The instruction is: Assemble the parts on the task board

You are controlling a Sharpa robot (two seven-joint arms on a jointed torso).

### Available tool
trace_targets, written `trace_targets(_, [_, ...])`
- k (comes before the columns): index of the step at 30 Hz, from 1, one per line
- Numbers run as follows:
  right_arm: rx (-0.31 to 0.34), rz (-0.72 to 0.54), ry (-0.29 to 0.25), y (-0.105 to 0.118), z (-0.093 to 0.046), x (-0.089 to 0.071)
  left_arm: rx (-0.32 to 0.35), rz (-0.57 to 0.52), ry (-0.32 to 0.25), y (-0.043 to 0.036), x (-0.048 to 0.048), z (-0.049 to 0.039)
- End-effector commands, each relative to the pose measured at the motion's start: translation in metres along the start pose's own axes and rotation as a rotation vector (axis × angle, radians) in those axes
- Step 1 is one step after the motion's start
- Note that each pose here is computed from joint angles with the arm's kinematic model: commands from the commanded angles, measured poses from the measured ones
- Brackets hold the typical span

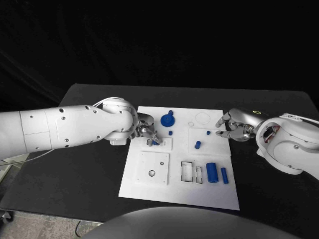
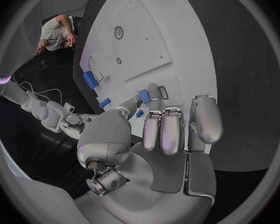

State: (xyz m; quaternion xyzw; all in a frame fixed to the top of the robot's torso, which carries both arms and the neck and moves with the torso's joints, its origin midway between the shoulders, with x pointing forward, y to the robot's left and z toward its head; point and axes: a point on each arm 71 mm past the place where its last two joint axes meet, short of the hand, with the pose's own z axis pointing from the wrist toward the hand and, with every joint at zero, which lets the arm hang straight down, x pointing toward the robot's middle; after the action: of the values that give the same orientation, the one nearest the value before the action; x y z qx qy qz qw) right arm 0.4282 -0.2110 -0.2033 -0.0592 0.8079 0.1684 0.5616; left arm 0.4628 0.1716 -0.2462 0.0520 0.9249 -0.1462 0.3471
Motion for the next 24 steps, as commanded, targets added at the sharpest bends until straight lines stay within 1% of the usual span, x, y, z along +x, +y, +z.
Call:
trace_targets(1, [0.005,-0.002,0.008,-0.0006,0.0002,0.0007,-0.012,0.026,0.027,0.0016,0.0045,-0.0003])
trace_targets(15, [0.007,-0.002,0.011,-0.0008,0.0002,0.0012,-0.005,0.018,0.031,0.0008,0.0061,-0.0016])
trace_targets(24, [0.007,-0.002,0.012,-0.0008,-0.0002,0.0013,-0.006,0.004,0.018,0.0011,0.004,0.0003])
